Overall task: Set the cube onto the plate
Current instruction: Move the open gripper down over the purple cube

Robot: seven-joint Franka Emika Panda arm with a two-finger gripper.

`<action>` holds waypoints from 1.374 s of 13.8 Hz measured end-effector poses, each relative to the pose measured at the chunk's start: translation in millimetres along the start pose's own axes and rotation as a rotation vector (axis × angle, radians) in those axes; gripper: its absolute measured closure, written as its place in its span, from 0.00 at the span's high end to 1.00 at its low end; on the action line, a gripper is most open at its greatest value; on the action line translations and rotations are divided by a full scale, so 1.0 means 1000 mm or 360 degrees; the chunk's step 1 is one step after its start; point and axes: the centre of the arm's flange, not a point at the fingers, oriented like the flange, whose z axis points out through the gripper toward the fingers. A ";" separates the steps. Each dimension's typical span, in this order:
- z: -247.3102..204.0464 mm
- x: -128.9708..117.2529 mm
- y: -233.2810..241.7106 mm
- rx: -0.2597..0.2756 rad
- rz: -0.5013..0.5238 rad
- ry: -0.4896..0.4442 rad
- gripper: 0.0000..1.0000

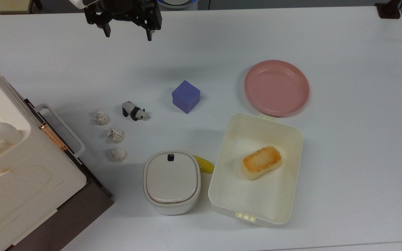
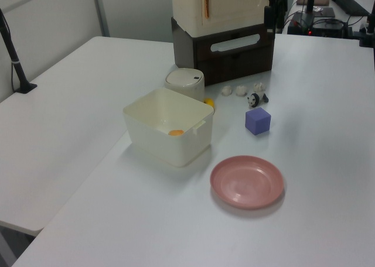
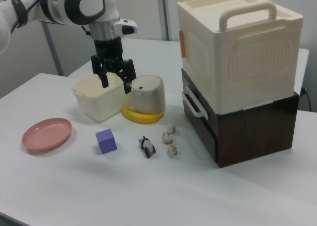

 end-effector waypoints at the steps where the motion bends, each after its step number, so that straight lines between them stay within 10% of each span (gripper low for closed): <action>1: 0.000 0.000 0.000 0.0000 0.0000 0.0000 1.00; 19: 0.074 0.006 -0.086 -0.0015 -0.0322 -0.0117 1.00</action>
